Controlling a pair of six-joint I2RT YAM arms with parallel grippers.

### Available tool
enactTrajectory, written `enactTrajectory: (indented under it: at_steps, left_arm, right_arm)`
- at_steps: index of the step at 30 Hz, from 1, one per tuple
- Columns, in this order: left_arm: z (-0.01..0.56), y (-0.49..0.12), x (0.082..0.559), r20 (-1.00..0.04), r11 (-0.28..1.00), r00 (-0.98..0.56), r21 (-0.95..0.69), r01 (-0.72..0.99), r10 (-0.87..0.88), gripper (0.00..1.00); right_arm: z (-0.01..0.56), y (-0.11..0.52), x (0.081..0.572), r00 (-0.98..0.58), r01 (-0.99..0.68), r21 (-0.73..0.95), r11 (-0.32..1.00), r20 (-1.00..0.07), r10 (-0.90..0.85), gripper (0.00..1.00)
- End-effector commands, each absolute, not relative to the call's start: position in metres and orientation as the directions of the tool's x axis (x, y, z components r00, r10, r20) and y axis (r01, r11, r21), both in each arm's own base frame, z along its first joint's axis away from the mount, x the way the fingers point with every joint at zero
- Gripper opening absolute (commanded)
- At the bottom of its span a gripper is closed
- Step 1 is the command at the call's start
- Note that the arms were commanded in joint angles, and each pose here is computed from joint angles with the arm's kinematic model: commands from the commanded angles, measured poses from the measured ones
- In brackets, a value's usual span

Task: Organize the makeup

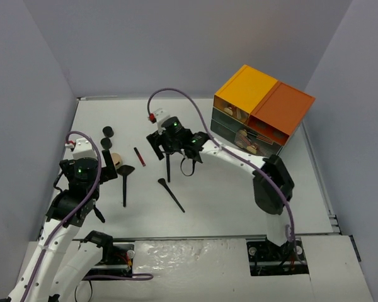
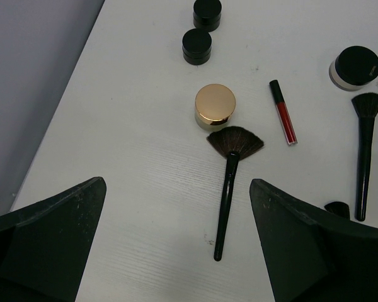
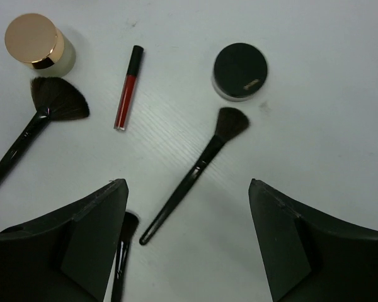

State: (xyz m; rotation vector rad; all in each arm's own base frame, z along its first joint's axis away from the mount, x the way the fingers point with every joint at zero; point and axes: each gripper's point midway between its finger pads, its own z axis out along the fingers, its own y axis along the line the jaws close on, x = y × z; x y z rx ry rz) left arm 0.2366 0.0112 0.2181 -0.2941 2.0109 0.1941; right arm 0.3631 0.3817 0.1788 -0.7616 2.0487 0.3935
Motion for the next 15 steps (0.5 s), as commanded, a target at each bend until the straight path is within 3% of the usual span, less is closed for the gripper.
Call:
enactTrajectory:
  at_steps: [1, 15]
  left_arm:
    - [0.235, 0.017, 0.243, -0.923, 0.945, -0.357, -0.018, -0.327, -0.141, 0.97]
    - [0.229, 0.017, 0.244, -0.913, 0.942, -0.382, -0.007, -0.335, -0.142, 0.97]
  right_arm:
    - [0.198, 0.45, 0.378, -0.328, -0.688, 0.043, 0.725, -0.909, -0.257, 0.73]
    - [0.092, 0.521, 0.392, -0.344, -0.71, 0.031, 0.704, -0.887, -0.308, 0.59]
